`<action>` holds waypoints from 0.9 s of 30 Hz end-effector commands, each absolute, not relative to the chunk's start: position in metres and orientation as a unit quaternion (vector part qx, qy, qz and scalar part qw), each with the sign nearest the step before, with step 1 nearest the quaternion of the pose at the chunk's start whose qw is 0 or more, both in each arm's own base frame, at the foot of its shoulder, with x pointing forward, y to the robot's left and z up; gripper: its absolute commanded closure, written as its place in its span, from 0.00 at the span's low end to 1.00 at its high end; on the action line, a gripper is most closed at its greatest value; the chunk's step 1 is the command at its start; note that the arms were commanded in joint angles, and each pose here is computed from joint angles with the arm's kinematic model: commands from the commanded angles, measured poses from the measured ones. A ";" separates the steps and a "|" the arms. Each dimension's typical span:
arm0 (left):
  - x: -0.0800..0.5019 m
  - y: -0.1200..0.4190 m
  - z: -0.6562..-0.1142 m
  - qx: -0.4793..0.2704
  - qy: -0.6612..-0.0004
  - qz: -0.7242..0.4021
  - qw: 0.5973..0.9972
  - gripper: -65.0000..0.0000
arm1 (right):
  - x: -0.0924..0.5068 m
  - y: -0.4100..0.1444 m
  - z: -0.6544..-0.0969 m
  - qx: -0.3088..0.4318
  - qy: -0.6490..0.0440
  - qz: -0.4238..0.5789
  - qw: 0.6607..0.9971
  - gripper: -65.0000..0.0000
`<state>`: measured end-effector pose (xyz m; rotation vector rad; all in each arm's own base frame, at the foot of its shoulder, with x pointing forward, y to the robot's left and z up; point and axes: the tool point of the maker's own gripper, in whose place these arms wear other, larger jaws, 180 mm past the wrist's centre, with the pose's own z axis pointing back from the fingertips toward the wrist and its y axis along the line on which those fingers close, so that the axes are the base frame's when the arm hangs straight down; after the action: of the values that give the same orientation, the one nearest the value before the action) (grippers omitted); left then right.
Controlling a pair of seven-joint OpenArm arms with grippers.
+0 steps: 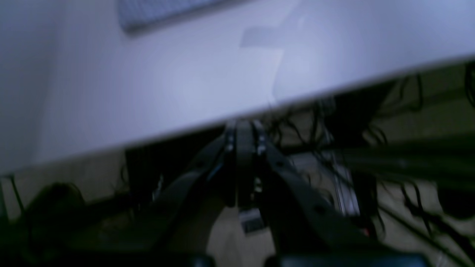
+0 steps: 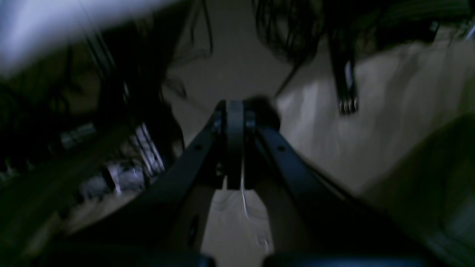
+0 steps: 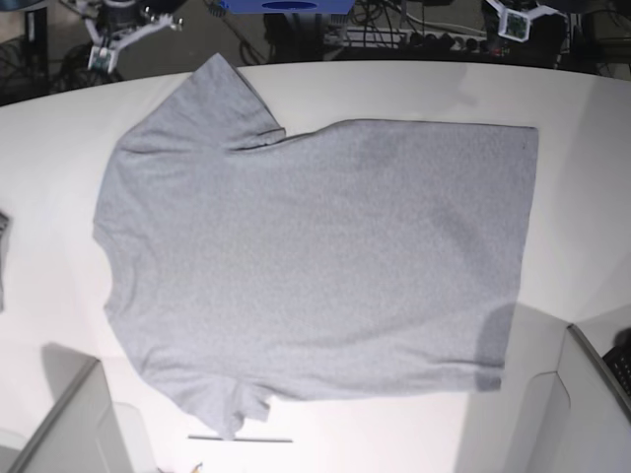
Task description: Fold the T-shirt properly
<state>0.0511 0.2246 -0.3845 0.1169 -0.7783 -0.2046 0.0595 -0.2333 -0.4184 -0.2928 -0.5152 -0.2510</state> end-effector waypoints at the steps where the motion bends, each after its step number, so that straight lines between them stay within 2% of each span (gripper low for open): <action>1: 0.056 0.220 -0.376 0.051 -0.394 -0.099 0.912 1.00 | 0.069 -0.238 -0.408 -0.154 -0.273 -0.120 0.942 1.00; 7: 0.073 0.213 -0.370 0.042 -0.416 -0.089 0.904 1.00 | 0.113 -0.236 -0.397 -0.141 -0.327 -0.130 0.925 1.00; 13: 0.078 0.230 -0.366 0.031 -0.431 0.023 0.901 1.00 | 0.147 -0.228 -0.385 -0.045 -0.374 -0.182 0.908 1.00; 14: 0.080 0.235 -0.364 0.029 -0.434 0.040 0.899 1.00 | 0.150 -0.225 -0.385 -0.021 -0.371 -0.189 0.909 0.91; 16: 0.082 0.239 -0.361 0.018 -0.440 0.073 0.895 0.90 | 0.159 -0.224 -0.381 0.027 -0.367 -0.203 0.908 0.70; 17: 0.086 0.244 -0.359 0.016 -0.446 0.088 0.891 0.84 | 0.164 -0.228 -0.377 0.047 -0.371 -0.216 0.902 0.64; 21: 0.102 0.255 -0.350 -0.008 -0.471 0.134 0.872 0.54 | 0.187 -0.251 -0.355 0.108 -0.392 -0.279 0.870 0.61; 24: 0.113 0.260 -0.336 -0.049 -0.496 0.165 0.851 0.31 | 0.196 -0.253 -0.354 0.167 -0.354 -0.307 0.867 0.60; 27: 0.122 0.273 -0.332 -0.052 -0.499 0.186 0.845 0.18 | 0.197 -0.266 -0.367 0.208 -0.313 -0.353 0.857 0.60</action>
<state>0.1195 0.2701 -0.3407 -0.1091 -1.0190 0.3940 0.1951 -0.2556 -0.3748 0.4612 -0.6196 -0.7458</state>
